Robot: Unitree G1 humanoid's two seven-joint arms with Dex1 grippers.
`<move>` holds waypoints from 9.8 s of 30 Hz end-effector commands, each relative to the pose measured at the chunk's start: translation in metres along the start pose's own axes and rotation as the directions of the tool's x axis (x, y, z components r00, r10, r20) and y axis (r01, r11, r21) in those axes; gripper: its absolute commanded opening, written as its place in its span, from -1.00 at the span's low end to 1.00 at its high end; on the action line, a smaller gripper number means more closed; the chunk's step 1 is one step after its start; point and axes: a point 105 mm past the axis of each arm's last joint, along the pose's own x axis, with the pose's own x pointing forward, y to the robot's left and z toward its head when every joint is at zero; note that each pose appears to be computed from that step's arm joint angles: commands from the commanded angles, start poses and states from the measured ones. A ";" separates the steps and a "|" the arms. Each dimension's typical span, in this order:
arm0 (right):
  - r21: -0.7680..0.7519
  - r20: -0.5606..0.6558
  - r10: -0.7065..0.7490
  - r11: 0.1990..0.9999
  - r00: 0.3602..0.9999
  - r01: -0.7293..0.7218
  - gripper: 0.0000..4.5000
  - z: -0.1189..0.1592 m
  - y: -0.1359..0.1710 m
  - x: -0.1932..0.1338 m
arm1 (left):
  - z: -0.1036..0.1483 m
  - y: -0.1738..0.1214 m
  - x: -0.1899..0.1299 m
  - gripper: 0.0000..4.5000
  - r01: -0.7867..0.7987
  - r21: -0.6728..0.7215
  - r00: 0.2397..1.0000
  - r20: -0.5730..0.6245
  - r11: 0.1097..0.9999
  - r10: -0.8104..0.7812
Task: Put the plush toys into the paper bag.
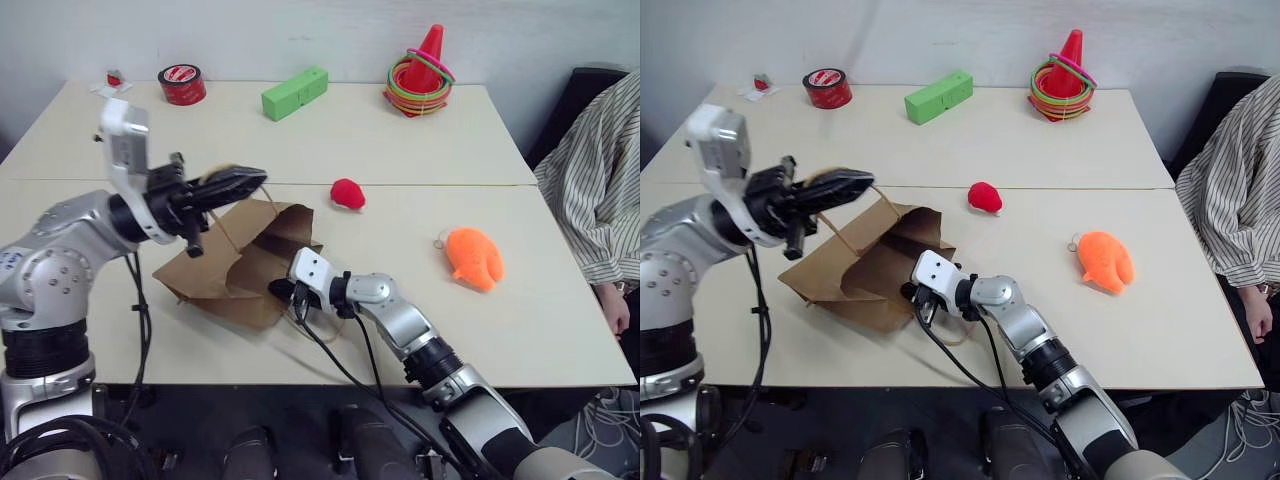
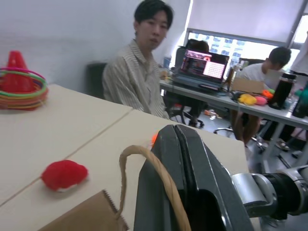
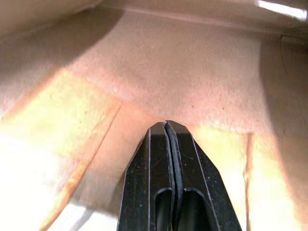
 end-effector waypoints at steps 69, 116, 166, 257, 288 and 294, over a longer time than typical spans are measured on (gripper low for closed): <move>-0.122 0.060 -0.014 0.992 0.998 0.021 -0.94 0.044 -0.019 -0.146 | -0.021 -0.018 0.020 -1.00 0.202 -0.060 0.977 -0.061 0.978 -0.205; 0.088 0.045 -0.459 0.886 0.887 0.454 0.99 -0.040 -0.037 -0.239 | -0.015 -0.016 0.004 -1.00 0.156 -0.095 0.987 -0.012 0.983 -0.158; 0.028 0.247 -0.300 0.953 0.922 0.302 -0.98 0.086 -0.148 -0.109 | -0.016 -0.003 -0.012 -1.00 -0.032 0.071 0.997 -0.063 0.997 0.036; 0.637 0.427 0.341 0.544 0.838 -0.546 -0.97 0.104 0.025 -0.121 | -0.010 -0.015 -0.004 -1.00 0.092 -0.051 0.996 0.023 0.994 -0.091; 0.502 0.362 0.060 0.828 0.930 -0.249 1.00 0.117 -0.022 -0.241 | -0.018 0.015 -0.049 0.97 0.048 0.208 0.958 -0.286 0.977 0.014; 0.527 0.299 -0.003 0.834 0.954 -0.162 1.00 0.084 -0.023 -0.243 | -0.021 0.013 -0.066 0.99 0.051 0.126 0.945 -0.327 0.991 -0.007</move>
